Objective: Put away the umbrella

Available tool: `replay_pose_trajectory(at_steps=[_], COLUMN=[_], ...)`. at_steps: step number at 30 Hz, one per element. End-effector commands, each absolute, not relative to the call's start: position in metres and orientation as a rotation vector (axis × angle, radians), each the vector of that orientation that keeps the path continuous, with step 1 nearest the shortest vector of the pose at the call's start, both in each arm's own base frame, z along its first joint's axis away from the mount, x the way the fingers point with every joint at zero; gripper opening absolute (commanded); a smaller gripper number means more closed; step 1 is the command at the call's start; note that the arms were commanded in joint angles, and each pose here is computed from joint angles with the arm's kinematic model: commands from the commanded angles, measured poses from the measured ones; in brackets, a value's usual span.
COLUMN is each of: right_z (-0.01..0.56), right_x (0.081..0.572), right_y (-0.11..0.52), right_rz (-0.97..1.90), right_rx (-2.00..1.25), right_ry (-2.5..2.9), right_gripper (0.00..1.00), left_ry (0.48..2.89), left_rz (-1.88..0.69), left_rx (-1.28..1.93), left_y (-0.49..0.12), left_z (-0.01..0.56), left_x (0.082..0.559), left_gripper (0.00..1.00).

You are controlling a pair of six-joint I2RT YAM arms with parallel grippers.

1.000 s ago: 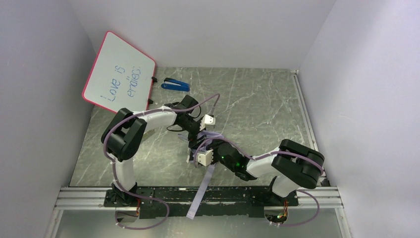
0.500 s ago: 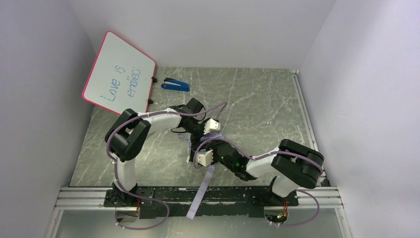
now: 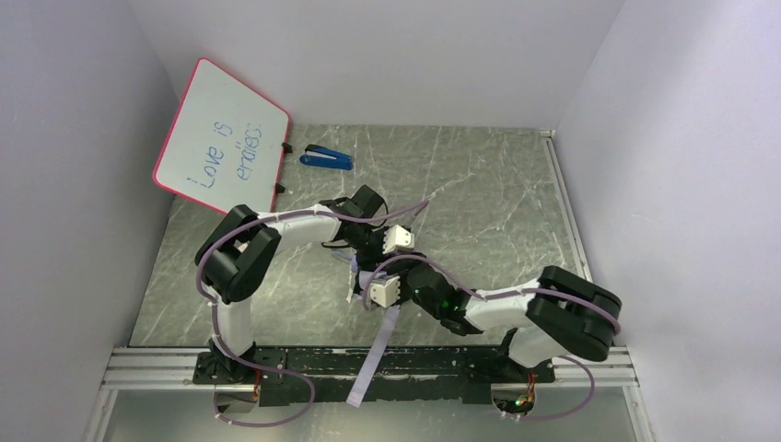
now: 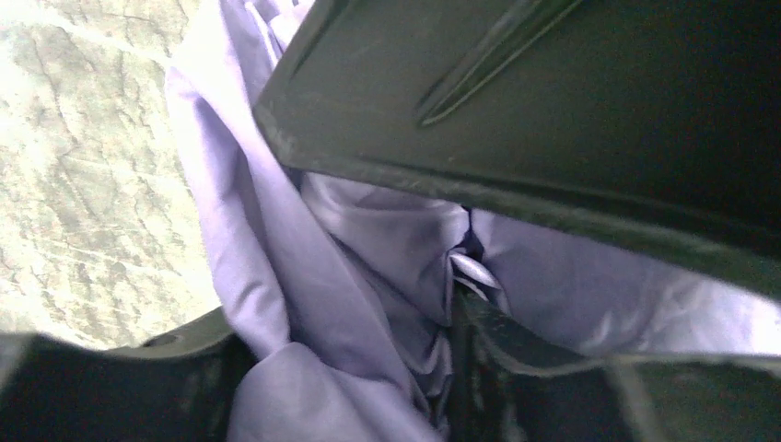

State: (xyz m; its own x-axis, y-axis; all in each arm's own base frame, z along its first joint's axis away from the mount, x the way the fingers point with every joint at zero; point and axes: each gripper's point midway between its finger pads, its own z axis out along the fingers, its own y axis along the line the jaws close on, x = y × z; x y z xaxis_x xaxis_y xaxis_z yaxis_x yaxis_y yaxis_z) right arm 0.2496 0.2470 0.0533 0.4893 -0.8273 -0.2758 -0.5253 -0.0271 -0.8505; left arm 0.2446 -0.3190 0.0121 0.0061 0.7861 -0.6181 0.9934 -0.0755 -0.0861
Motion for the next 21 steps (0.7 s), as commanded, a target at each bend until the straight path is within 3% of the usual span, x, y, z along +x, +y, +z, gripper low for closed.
replay_pose_trajectory(at_steps=[1, 10, 21], right_z=[0.06, 0.085, 0.171], right_x=[0.243, 0.215, 0.206], right_y=[0.231, 0.215, 0.21], right_rz=[-0.356, -0.182, 0.081], right_rx=[-1.693, -1.627, -1.134], right_ry=[1.222, 1.322, 1.366], right_gripper=[0.59, 0.58, 0.57], left_ry=[2.054, 2.006, 1.937], left_rz=[-0.581, -0.478, -0.394], left_rx=[2.091, 2.084, 2.013], left_y=[-0.263, -0.264, -0.271], left_z=[-0.045, -0.043, -0.032], left_x=[0.218, 0.235, 0.254], left_gripper=[0.41, 0.23, 0.15])
